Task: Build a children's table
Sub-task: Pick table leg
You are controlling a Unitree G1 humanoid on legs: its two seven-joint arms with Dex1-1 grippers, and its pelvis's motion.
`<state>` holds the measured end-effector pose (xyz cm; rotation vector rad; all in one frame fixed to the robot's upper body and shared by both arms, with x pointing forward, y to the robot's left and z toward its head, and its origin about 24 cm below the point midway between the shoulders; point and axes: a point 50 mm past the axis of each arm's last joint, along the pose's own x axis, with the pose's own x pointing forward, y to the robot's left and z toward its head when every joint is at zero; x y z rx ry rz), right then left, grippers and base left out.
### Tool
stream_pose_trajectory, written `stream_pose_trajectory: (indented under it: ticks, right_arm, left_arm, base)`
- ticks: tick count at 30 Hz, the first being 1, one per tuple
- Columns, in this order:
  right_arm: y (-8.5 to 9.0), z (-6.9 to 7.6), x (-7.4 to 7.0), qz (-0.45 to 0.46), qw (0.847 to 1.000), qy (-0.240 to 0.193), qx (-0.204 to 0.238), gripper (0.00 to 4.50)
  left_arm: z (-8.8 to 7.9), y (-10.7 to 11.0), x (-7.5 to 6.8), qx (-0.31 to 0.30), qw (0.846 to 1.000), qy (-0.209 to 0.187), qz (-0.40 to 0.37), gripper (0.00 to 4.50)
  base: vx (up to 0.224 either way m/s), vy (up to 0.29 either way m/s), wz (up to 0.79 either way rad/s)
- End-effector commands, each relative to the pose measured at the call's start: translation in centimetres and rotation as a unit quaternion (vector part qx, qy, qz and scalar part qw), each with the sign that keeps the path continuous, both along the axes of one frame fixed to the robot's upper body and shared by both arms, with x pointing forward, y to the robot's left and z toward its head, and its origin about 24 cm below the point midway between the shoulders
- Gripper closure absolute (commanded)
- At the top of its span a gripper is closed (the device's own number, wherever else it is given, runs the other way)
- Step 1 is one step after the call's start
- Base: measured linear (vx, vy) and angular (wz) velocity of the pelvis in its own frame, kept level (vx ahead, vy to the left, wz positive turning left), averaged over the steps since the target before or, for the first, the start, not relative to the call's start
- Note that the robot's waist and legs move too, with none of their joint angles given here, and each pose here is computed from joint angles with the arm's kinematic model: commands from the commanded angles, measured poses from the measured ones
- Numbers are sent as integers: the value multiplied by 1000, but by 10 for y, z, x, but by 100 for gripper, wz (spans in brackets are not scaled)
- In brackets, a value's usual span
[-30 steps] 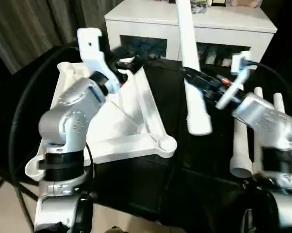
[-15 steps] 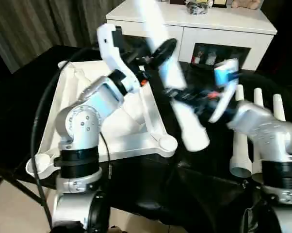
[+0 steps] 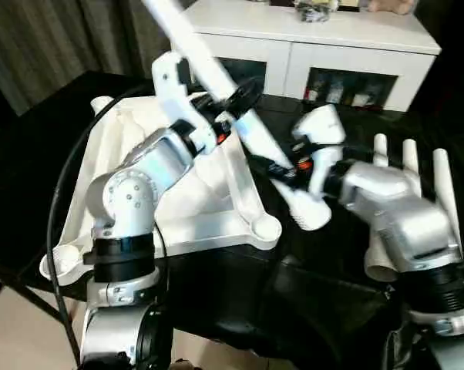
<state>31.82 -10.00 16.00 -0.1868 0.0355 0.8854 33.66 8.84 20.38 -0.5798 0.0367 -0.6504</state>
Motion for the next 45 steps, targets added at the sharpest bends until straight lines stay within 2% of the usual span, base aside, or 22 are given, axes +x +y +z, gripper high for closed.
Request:
stream_pose_trajectory:
  ticks: [1, 2, 4, 9, 11, 20, 21, 22, 24, 26, 28, 30, 31, 33, 35, 40, 45]
  right_arm:
    - [9, 4, -4, 4, 1000, -26, -3, 274]
    - [9, 4, -3, -1, 1000, -32, -1, 274]
    - [11, 5, -3, -7, 999, -40, 0, 274]
    - [12, 6, -1, -21, 999, -48, 1, 274]
    - [12, 7, 0, -25, 998, -49, 2, 274]
    - [13, 9, 5, -48, 997, -59, 5, 274]
    - [13, 9, 5, -48, 997, -54, 16, 218]
    - [13, 10, 5, -47, 997, -51, 23, 218]
    - [11, 14, 6, -40, 997, -29, 65, 204]
    - [10, 15, 5, -34, 996, -20, 80, 186]
    - [2, 17, 4, -3, 994, 12, 107, 163]
    - [-6, 17, 4, 11, 994, 24, 109, 154]
    - [-11, 16, 4, 20, 993, 43, 111, 128]
    - [-18, 14, 5, 33, 990, 76, 118, 120]
    - [-30, 12, 0, 73, 981, 125, 128, 116]
    - [-36, 11, -5, 104, 974, 159, 123, 116]
    - [-38, 4, -11, 125, 971, 184, 89, 116]
  left_arm:
    - [2, -6, -3, 0, 1000, 1, -11, 88]
    - [1, -6, -2, -1, 1000, 5, -6, 109]
    - [0, -6, -2, -7, 1000, 10, -3, 109]
    - [-1, -4, -1, -13, 1000, 17, 7, 155]
    - [-1, -4, -1, -16, 1000, 18, 7, 159]
    - [2, -1, 0, -27, 999, 18, 22, 241]
    - [2, -1, -1, -26, 999, 16, 20, 243]
    - [3, -1, -1, -25, 999, 14, 17, 243]
    - [5, -3, -4, -12, 1000, 1, -3, 258]
    - [5, -4, -5, -3, 1000, -6, -14, 266]
    - [7, -7, -9, 28, 998, -27, -50, 272]
    - [9, -8, -11, 43, 996, -41, -73, 274]
    - [11, -8, -12, 50, 993, -52, -91, 275]
    - [15, -9, -14, 62, 988, -72, -122, 275]
    - [23, -11, -20, 83, 974, -109, -183, 275]
    - [28, -10, -20, 92, 966, -127, -206, 275]
    - [37, -11, -22, 72, 958, -144, -238, 275]
  base:
    - [0, 0, 0]
    - [0, 0, 0]
    - [0, 0, 0]
    - [0, 0, 0]
    - [0, 0, 0]
    - [0, 0, 0]
    - [0, 0, 0]
    - [0, 0, 0]
    - [0, 0, 0]
    - [0, 0, 0]
    - [0, 0, 0]
    - [0, 0, 0]
    - [0, 0, 0]
    - [0, 0, 0]
    - [0, 0, 0]
    - [0, 0, 0]
    - [0, 0, 0]
